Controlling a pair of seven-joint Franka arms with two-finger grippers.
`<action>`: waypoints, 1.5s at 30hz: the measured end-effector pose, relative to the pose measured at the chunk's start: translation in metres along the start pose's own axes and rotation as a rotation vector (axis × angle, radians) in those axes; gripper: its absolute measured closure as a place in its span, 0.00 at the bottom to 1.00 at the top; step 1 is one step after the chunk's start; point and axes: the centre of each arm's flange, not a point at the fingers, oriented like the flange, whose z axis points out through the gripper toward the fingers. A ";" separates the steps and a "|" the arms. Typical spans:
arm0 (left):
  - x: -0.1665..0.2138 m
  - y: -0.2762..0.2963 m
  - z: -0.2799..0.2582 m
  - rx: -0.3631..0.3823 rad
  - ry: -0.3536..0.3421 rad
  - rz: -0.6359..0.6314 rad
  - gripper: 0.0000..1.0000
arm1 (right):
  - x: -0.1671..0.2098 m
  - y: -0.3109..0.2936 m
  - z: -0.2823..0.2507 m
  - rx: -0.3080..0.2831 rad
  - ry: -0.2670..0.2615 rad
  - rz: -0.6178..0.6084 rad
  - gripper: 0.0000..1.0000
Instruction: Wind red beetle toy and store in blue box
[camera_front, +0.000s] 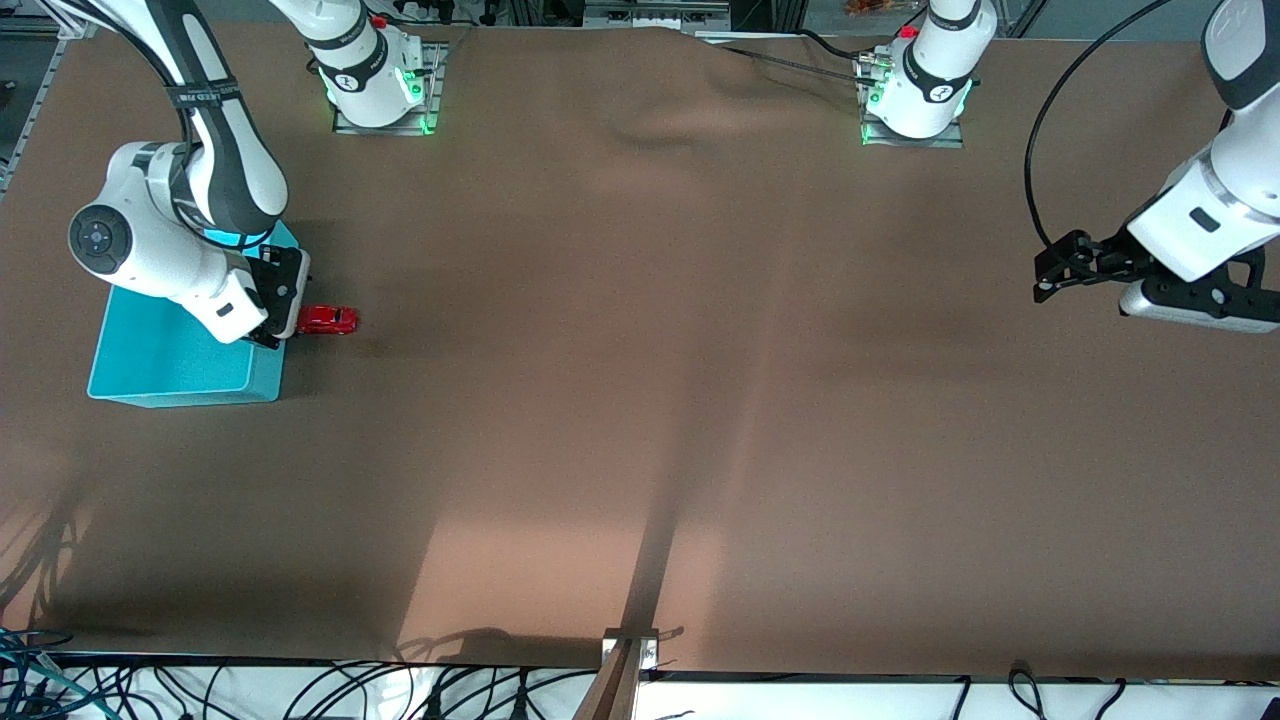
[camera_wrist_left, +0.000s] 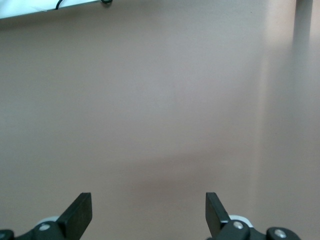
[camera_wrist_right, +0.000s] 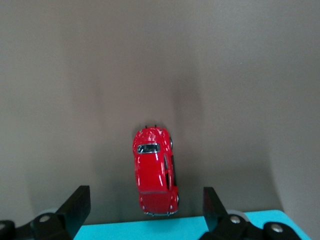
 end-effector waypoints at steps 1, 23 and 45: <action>0.000 0.002 -0.001 0.000 0.002 -0.005 0.00 | 0.000 -0.001 0.002 -0.006 0.000 -0.011 0.00; -0.002 0.006 -0.001 0.000 -0.002 -0.014 0.00 | -0.002 -0.022 0.057 -0.088 -0.001 -0.110 0.39; -0.001 0.001 -0.003 0.000 0.001 -0.023 0.00 | 0.010 0.004 0.017 -0.091 0.013 -0.117 0.55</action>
